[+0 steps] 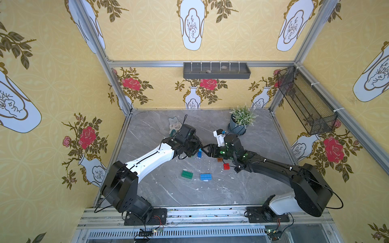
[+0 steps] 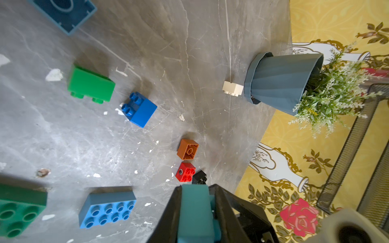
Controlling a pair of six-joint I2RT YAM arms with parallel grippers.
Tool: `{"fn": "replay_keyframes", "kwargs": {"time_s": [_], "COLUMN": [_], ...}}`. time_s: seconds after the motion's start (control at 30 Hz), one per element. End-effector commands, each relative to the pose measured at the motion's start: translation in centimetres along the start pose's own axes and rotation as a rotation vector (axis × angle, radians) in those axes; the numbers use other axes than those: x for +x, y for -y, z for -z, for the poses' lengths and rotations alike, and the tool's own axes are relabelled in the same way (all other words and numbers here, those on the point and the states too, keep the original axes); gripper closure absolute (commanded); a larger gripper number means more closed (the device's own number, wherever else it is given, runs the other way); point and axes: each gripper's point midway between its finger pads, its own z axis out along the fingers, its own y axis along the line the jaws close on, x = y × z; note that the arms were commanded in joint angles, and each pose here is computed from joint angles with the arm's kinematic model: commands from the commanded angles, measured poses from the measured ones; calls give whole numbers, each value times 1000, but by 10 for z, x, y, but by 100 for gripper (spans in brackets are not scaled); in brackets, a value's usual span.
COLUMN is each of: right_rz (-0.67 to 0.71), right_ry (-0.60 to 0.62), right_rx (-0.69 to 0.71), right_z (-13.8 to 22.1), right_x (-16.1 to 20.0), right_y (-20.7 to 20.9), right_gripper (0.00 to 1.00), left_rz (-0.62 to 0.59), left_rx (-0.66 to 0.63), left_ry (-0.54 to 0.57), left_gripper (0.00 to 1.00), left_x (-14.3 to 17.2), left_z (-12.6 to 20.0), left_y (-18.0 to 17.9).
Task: Assemble the number 1 with lego
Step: Assemble the lego brick with the lego brick.
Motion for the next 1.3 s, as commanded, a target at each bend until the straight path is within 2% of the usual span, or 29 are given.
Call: {"fn": "replay_keyframes", "kwargs": {"time_s": [0.0, 0.17, 0.37, 0.9, 0.97, 1.0, 1.1, 1.2, 1.27], "right_rz": [44, 58, 48, 48, 48, 46, 53, 57, 98], "right_ry": [74, 83, 119, 134, 135, 137, 138, 138, 143], "right_rx": [-79, -90, -81, -106, -106, -106, -102, -100, -103], "right_z": [2, 1, -2, -6, -6, -5, -3, 2, 7], "right_x": [-14, -13, -20, -26, -26, -26, -26, -24, -22], "right_y": [-20, -22, -21, -26, -25, -25, -23, -15, -7], "right_gripper": [37, 38, 44, 74, 76, 77, 79, 80, 81], "left_rz": [43, 54, 61, 78, 77, 77, 73, 85, 96], "left_rx": [41, 53, 55, 76, 77, 78, 80, 132, 150], "left_ry": [-63, -69, -69, -70, -64, -60, -36, -15, 17], "left_gripper": [86, 87, 88, 86, 81, 76, 43, 23, 17], "left_x": [10, 11, 11, 13, 12, 12, 9, 2, -7], "left_z": [-3, -3, -1, 5, 6, 7, 10, 14, 20], "left_y": [5, 7, 7, 8, 8, 7, 4, 7, 7]}}
